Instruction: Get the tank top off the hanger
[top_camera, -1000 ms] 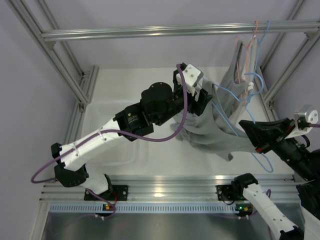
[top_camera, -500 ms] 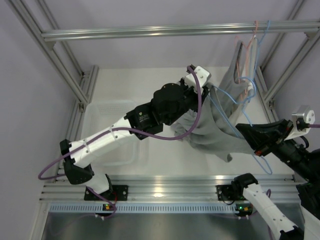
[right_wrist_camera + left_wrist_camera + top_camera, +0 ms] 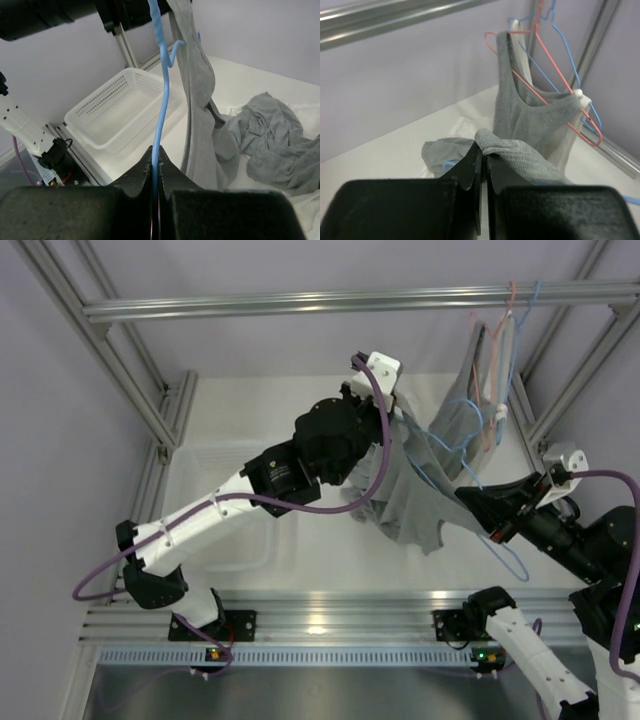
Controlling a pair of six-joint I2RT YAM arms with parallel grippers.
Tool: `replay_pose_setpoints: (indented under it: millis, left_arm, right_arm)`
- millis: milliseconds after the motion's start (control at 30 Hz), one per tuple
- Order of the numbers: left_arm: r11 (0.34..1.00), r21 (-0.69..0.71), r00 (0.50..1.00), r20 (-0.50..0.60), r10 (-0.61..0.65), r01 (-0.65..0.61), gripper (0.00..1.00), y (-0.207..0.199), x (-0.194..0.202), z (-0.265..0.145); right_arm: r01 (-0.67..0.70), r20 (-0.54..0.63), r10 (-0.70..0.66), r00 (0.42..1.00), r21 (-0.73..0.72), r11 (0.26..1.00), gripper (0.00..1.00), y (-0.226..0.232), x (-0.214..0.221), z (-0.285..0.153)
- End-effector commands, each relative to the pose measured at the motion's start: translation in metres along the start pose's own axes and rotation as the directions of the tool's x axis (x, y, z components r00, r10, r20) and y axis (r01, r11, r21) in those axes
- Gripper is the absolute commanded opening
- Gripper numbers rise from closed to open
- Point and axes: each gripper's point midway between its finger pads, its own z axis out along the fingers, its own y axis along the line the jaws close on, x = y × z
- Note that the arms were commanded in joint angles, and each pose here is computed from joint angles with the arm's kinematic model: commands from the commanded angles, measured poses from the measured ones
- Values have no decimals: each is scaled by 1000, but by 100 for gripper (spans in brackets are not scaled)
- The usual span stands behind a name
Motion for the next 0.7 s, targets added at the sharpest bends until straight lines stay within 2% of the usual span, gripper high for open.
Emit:
replay_pose_setpoints:
  millis: [0,67,267,333,467,533,667]
  left_arm:
    - [980,-160,985,147,-92,116,0,44,-62,-16]
    - [961,-238,982,159,-104,140,0,65,-65,-15]
    - [945,-279,981,135,-138,171,0,97,-67,-3]
    - [954,-246,981,124,-146,173,0,92,-65,2]
    - [978,-134,985,82,-150,160,0,74,-64,11]
    - [988,-10,987,48,-156,156,0,49,-58,16]
    - [975,117,982,-30,-185,187,0,20,-35,19]
  right_arm:
    - [73,70,-71,995,-25,997,0,8,-13,-8]
    - [96,100,-94,991,-13,995,0,11,-18,-16]
    - [169,200,-157,967,-45,985,0,32,-35,-40]
    - [193,244,-173,954,-63,979,0,40,-41,-47]
    - [243,270,-187,944,-192,951,0,65,-40,-52]
    - [245,299,-185,936,-178,953,0,65,-45,-55]
    - [217,346,-170,923,-104,971,0,56,-58,-57]
